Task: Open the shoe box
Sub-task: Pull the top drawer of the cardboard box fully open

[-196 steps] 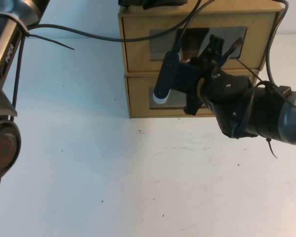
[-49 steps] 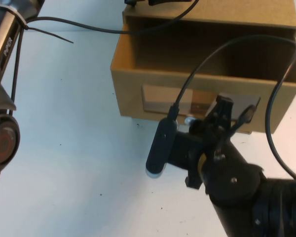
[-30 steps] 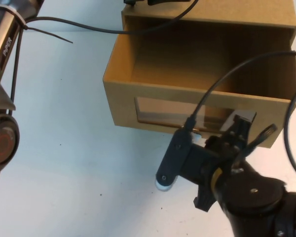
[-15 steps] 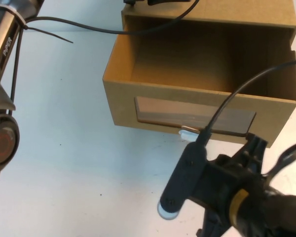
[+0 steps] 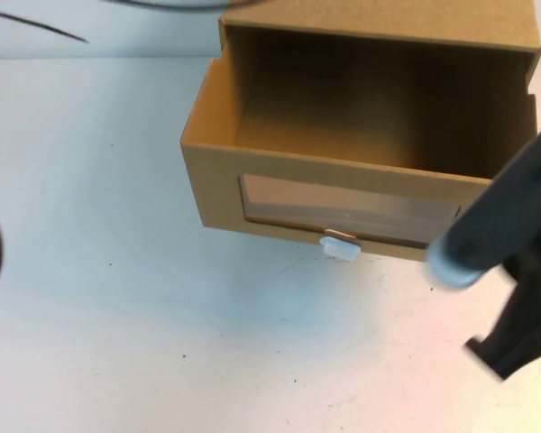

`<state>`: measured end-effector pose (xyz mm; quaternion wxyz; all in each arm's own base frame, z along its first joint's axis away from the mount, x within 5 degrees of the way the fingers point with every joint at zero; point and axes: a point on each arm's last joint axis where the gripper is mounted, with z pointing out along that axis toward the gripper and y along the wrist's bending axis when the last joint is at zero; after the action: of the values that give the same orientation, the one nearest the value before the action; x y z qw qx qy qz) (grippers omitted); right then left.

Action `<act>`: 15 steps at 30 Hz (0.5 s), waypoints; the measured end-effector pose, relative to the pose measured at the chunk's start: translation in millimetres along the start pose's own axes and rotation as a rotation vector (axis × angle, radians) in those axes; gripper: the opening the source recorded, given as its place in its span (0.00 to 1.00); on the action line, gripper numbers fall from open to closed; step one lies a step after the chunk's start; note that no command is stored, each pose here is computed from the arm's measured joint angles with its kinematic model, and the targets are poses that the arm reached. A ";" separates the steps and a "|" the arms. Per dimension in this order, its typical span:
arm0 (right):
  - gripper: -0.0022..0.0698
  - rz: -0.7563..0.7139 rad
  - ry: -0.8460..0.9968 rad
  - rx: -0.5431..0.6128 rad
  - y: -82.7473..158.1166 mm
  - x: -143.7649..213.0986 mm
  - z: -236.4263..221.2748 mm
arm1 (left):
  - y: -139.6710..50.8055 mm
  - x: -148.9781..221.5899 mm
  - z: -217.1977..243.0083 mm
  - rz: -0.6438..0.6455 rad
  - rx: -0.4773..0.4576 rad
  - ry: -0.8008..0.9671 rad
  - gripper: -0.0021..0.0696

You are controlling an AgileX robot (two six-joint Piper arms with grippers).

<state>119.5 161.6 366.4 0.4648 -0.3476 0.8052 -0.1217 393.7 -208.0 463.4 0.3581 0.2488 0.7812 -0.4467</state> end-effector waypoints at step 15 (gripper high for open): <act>0.01 0.326 -0.241 -0.029 -93.1 7.5 -74.3 | -133.5 -16.7 -157.3 0.513 -0.309 -0.258 0.02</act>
<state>96.8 79.3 449.7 0.5666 -0.2311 0.7909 0.0092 256.4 -135.0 600.0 0.5887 0.3217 0.6996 -0.2460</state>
